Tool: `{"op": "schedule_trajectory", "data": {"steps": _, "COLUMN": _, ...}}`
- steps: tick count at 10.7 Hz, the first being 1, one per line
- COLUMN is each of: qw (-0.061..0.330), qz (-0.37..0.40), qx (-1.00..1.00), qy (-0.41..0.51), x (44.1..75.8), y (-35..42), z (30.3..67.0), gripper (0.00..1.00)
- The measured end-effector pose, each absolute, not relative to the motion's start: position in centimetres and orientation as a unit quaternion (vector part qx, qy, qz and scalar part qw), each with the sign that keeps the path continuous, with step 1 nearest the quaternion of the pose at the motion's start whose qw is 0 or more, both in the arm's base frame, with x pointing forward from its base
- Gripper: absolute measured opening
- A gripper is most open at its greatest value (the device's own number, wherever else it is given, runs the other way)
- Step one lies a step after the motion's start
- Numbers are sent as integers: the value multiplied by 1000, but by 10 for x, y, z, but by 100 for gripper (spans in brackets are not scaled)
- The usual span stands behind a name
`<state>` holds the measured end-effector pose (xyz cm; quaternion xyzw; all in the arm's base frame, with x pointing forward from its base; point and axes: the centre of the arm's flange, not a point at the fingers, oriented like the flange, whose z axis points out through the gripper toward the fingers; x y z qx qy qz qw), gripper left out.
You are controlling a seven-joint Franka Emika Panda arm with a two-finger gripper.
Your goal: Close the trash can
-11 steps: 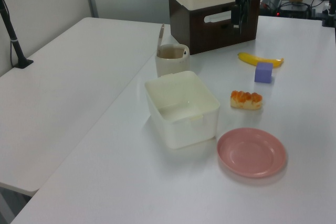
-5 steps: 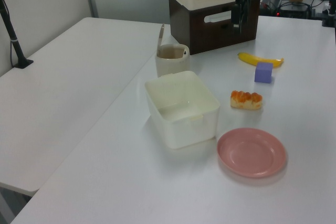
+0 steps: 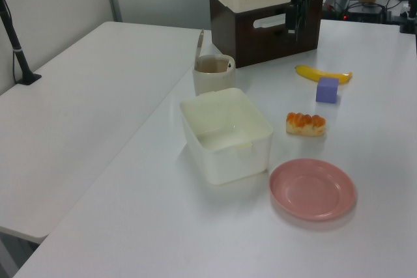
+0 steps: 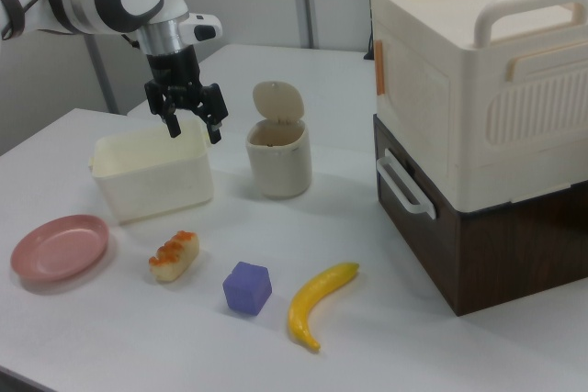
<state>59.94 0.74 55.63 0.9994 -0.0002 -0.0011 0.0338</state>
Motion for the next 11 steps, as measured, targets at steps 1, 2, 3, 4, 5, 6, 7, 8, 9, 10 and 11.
{"op": "schedule_trajectory", "data": {"steps": 1, "qw": 34, "qz": 1, "qx": 999, "qy": 0, "x": 600, "y": 8, "z": 556, "gripper": 97}}
{"op": "schedule_trajectory", "data": {"steps": 2, "qw": 34, "qz": 1, "qx": 999, "qy": 0, "x": 600, "y": 8, "z": 555, "gripper": 97}}
{"op": "schedule_trajectory", "data": {"steps": 3, "qw": 34, "qz": 0, "qx": 999, "qy": 1, "x": 600, "y": 9, "z": 554, "gripper": 96}}
{"op": "schedule_trajectory", "data": {"steps": 4, "qw": 33, "qz": -1, "qx": 999, "qy": 1, "x": 601, "y": 9, "z": 553, "gripper": 91}}
{"op": "schedule_trajectory", "data": {"steps": 5, "qw": 32, "qz": 0, "qx": 1000, "qy": 1, "x": 602, "y": 9, "z": 552, "gripper": 74}}
{"op": "schedule_trajectory", "data": {"steps": 6, "qw": 23, "qz": 12, "qx": 1000, "qy": 0, "x": 604, "y": 11, "z": 554, "gripper": 56}}
{"op": "schedule_trajectory", "data": {"steps": 7, "qw": 15, "qz": 28, "qx": 1000, "qy": -1, "x": 608, "y": 12, "z": 556, "gripper": 42}}
{"op": "schedule_trajectory", "data": {"steps": 8, "qw": 7, "qz": 47, "qx": 999, "qy": -4, "x": 612, "y": 12, "z": 559, "gripper": 25}}
{"op": "schedule_trajectory", "data": {"steps": 9, "qw": -2, "qz": 69, "qx": 998, "qy": -13, "x": 617, "y": 8, "z": 562, "gripper": 13}}
{"op": "schedule_trajectory", "data": {"steps": 10, "qw": -12, "qz": 99, "qx": 995, "qy": -25, "x": 624, "y": -1, "z": 567, "gripper": 13}}
{"op": "schedule_trajectory", "data": {"steps": 11, "qw": -16, "qz": 129, "qx": 991, "qy": -35, "x": 630, "y": -10, "z": 572, "gripper": 10}}
